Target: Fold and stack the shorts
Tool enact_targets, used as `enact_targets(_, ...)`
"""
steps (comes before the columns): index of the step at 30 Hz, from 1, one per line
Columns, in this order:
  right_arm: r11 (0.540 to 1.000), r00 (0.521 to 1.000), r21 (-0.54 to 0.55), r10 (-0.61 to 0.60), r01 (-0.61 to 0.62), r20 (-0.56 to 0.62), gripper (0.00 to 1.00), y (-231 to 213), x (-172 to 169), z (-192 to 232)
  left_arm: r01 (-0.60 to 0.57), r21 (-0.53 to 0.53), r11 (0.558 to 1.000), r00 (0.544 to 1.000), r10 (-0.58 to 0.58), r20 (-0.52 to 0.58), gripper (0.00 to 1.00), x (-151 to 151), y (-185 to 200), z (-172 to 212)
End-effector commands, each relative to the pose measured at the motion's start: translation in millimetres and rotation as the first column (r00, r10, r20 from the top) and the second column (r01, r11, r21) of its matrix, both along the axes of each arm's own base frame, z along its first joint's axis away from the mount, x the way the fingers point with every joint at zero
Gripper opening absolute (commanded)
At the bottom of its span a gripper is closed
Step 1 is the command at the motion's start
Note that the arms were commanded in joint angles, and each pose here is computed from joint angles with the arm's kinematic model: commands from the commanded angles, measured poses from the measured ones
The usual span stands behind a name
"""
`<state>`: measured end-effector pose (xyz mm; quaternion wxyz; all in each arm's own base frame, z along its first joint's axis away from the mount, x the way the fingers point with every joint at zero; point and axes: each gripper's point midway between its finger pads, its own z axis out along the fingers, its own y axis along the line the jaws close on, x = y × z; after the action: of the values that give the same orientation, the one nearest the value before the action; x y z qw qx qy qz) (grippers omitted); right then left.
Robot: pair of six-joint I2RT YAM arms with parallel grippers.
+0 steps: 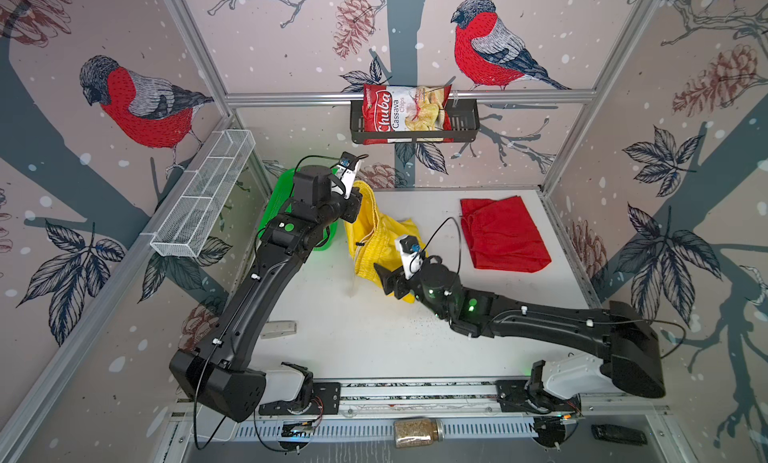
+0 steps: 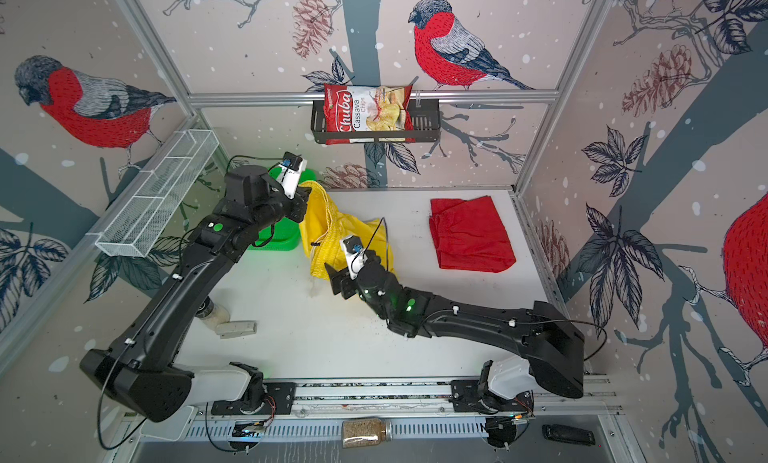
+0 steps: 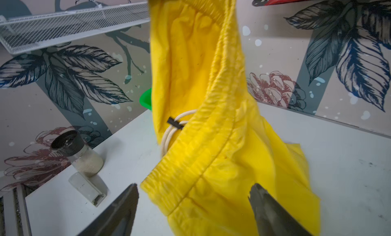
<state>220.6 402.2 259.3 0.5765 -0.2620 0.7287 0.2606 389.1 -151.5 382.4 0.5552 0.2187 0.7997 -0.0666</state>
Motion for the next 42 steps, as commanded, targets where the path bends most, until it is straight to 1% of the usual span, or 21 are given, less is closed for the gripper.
enact_targets(1,0.994,0.990,-0.049,-0.091,0.096,0.109,0.84,-3,4,-6,-0.086,-0.019,0.996,0.996,0.086,0.000,0.00,7,11,5)
enact_targets(3,0.987,0.981,-0.110,-0.098,0.117,0.165,0.85,-4,1,-17,-0.090,-0.020,0.996,0.996,0.090,-0.006,0.00,8,10,5)
enact_targets(7,0.968,0.957,-0.211,-0.073,0.136,0.280,0.85,0,1,-29,-0.075,-0.031,0.997,0.997,0.075,-0.014,0.00,10,6,3)
enact_targets(9,0.953,0.945,-0.257,-0.073,0.161,0.318,0.86,3,2,-31,-0.071,-0.035,0.997,0.997,0.070,-0.021,0.00,11,5,2)
enact_targets(11,0.943,0.938,-0.293,-0.052,0.160,0.343,0.86,7,1,-36,-0.069,-0.037,0.997,0.997,0.069,-0.021,0.00,11,4,2)
enact_targets(16,0.929,0.918,-0.338,-0.003,0.148,0.395,0.86,23,-2,-44,-0.066,-0.046,0.997,0.998,0.065,-0.023,0.00,10,3,1)
enact_targets(18,0.929,0.910,-0.338,0.005,0.149,0.415,0.86,30,-1,-42,-0.060,-0.052,0.997,0.998,0.059,-0.023,0.00,9,2,1)
enact_targets(23,0.918,0.889,-0.352,-0.001,0.182,0.457,0.85,46,12,-44,-0.053,-0.057,0.997,0.998,0.052,-0.022,0.00,6,2,1)
enact_targets(27,0.901,0.886,-0.382,-0.006,0.206,0.464,0.76,46,25,-56,-0.041,-0.066,0.997,0.999,0.040,-0.016,0.00,2,1,4)
enact_targets(29,0.891,0.885,-0.403,0.003,0.208,0.465,0.75,44,31,-62,-0.033,-0.073,0.997,0.999,0.033,-0.007,0.00,0,1,7)
enact_targets(31,0.876,0.883,-0.420,-0.014,0.237,0.469,0.74,39,40,-68,-0.033,-0.075,0.997,0.999,0.033,-0.003,0.00,-2,1,8)
enact_targets(33,0.864,0.879,-0.432,-0.026,0.259,0.475,0.66,34,46,-72,-0.035,-0.073,0.997,0.999,0.035,-0.002,0.00,-3,2,8)
enact_targets(35,0.869,0.871,-0.416,-0.033,0.267,0.490,0.50,29,48,-65,-0.039,-0.068,0.997,0.999,0.039,-0.003,0.00,-3,3,7)
enact_targets(36,0.875,0.867,-0.405,-0.032,0.265,0.498,0.45,28,46,-59,-0.045,-0.063,0.997,0.999,0.045,-0.004,0.00,-3,5,6)
enact_targets(38,0.900,0.859,-0.365,-0.019,0.237,0.511,0.35,24,38,-38,-0.071,-0.042,0.997,0.997,0.071,-0.005,0.00,-2,10,4)
enact_targets(40,0.925,0.862,-0.330,0.006,0.188,0.507,0.24,18,30,-16,-0.106,-0.022,0.994,0.994,0.107,0.002,0.00,-2,18,4)
enact_targets(41,0.937,0.866,-0.311,0.019,0.159,0.499,0.19,14,26,-4,-0.128,-0.015,0.992,0.992,0.128,0.012,0.00,-2,22,7)
enact_targets(42,0.948,0.872,-0.289,0.025,0.135,0.489,0.17,9,24,6,-0.143,-0.014,0.990,0.989,0.143,0.027,0.00,-3,26,11)
